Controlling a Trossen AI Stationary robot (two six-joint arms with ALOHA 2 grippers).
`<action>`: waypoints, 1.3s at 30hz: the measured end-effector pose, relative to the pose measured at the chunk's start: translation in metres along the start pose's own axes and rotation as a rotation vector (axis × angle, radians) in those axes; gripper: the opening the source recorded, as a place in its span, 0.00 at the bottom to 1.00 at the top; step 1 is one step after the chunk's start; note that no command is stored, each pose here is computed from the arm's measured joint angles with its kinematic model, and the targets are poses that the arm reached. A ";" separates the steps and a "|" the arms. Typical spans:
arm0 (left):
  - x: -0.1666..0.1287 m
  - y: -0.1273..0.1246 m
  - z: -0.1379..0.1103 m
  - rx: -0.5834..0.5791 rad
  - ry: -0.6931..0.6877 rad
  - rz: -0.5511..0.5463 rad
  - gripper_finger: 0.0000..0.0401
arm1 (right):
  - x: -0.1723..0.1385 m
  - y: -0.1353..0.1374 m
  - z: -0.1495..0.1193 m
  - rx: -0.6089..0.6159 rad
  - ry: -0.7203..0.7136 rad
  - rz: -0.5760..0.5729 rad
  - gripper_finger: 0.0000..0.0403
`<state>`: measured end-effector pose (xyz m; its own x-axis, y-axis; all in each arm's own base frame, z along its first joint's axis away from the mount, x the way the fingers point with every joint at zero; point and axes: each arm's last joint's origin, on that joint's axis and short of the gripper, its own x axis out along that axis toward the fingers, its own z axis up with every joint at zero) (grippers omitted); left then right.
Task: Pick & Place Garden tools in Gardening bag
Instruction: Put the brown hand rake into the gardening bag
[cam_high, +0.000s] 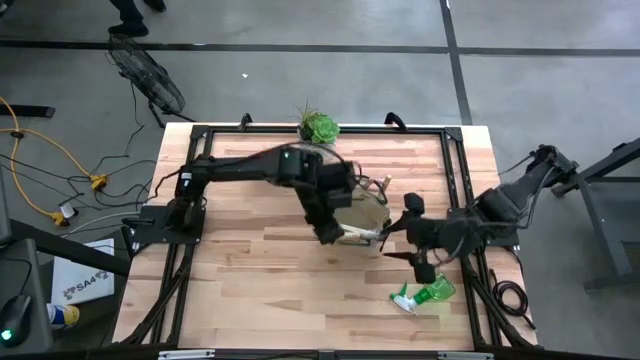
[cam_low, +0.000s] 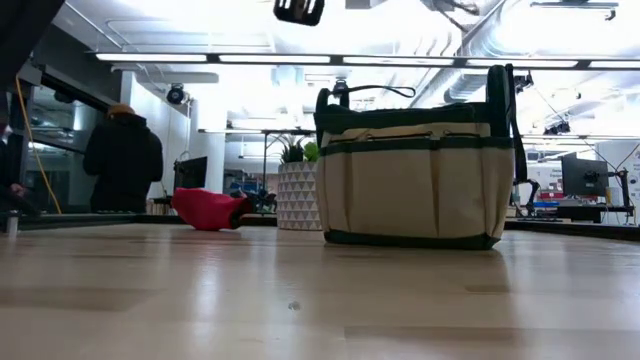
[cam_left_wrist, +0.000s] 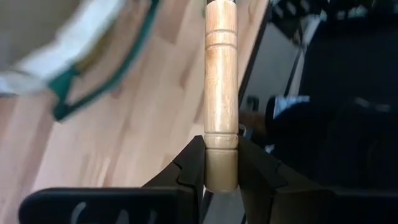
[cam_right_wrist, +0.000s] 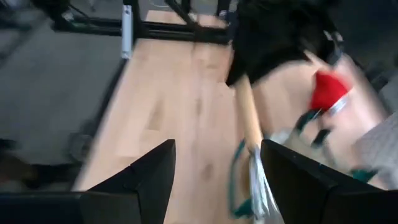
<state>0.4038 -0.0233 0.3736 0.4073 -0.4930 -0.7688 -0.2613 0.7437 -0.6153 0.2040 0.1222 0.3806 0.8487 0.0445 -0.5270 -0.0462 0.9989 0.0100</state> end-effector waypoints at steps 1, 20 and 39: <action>-0.003 0.002 0.003 -0.012 -0.017 0.002 0.15 | 0.004 0.003 0.000 -0.051 -0.010 -0.027 0.56; -0.011 0.008 0.014 -0.024 -0.096 -0.018 0.15 | 0.104 -0.006 -0.003 -0.305 0.087 -0.351 0.56; -0.011 0.009 0.015 -0.033 -0.113 0.006 0.15 | 0.103 -0.009 -0.003 -0.300 0.093 -0.365 0.43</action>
<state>0.4102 -0.0048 0.3794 0.5013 -0.4330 -0.7491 -0.2922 0.7302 -0.6176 0.2907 0.1176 0.3237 0.7876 -0.3238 -0.5243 0.0844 0.8995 -0.4287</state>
